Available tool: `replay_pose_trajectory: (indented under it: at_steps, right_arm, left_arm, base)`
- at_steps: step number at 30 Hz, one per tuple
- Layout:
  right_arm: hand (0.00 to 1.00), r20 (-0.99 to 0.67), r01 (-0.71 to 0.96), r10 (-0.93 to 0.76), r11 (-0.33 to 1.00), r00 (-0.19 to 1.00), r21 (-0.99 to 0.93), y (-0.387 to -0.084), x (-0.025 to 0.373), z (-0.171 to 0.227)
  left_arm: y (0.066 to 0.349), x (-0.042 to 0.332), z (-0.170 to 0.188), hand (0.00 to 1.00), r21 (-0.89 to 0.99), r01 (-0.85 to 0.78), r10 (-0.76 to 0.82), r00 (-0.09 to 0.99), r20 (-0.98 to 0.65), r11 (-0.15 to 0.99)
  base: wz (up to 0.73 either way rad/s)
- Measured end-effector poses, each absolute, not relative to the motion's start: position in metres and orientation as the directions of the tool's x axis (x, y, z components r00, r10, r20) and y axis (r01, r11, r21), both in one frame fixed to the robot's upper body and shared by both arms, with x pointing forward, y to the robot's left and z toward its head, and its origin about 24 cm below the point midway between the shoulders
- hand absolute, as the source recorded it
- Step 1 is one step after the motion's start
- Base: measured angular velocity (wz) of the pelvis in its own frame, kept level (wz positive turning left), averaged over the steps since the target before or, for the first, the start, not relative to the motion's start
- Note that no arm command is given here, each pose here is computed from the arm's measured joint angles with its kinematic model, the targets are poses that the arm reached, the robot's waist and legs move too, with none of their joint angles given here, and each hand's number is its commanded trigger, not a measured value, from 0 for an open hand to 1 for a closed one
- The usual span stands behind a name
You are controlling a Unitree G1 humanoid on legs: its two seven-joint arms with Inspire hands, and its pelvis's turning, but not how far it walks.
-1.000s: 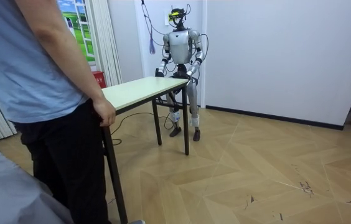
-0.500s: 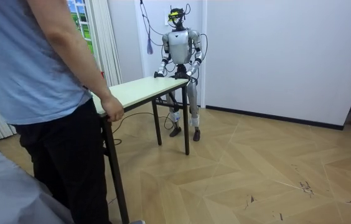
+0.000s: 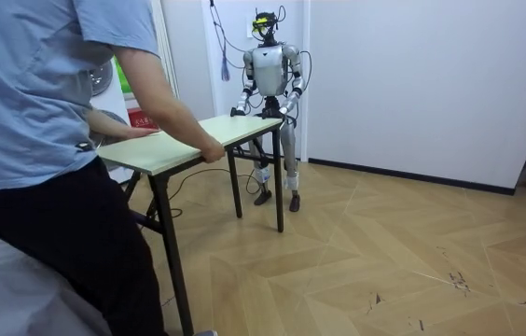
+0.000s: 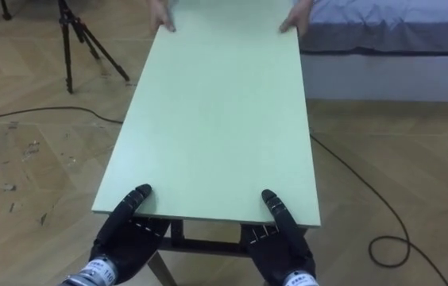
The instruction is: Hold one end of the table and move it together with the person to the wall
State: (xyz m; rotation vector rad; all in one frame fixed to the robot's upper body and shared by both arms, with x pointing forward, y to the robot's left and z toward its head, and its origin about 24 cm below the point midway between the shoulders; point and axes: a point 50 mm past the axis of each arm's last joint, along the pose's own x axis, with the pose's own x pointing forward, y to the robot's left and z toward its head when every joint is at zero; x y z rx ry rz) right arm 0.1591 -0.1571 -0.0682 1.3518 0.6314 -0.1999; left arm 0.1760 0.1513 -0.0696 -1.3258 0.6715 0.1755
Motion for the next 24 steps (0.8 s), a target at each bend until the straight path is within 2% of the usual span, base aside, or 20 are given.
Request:
replay_pose_trajectory:
  at_steps: [15,24]
  right_arm:
    - [1.0,-0.534,0.476,0.208,0.272,0.819,0.836,-0.159,0.162,-0.063]
    - [1.0,-0.492,0.431,0.174,0.298,0.853,0.852,-0.162,0.174,-0.04]
  left_arm:
    - [0.151,0.176,-0.07,1.0,-0.838,-0.461,-0.253,0.808,-0.532,0.291]
    - [0.143,0.181,-0.053,1.0,-0.884,-0.389,-0.27,0.849,-0.454,0.26]
  base:
    - [0.01]
    - [0.0]
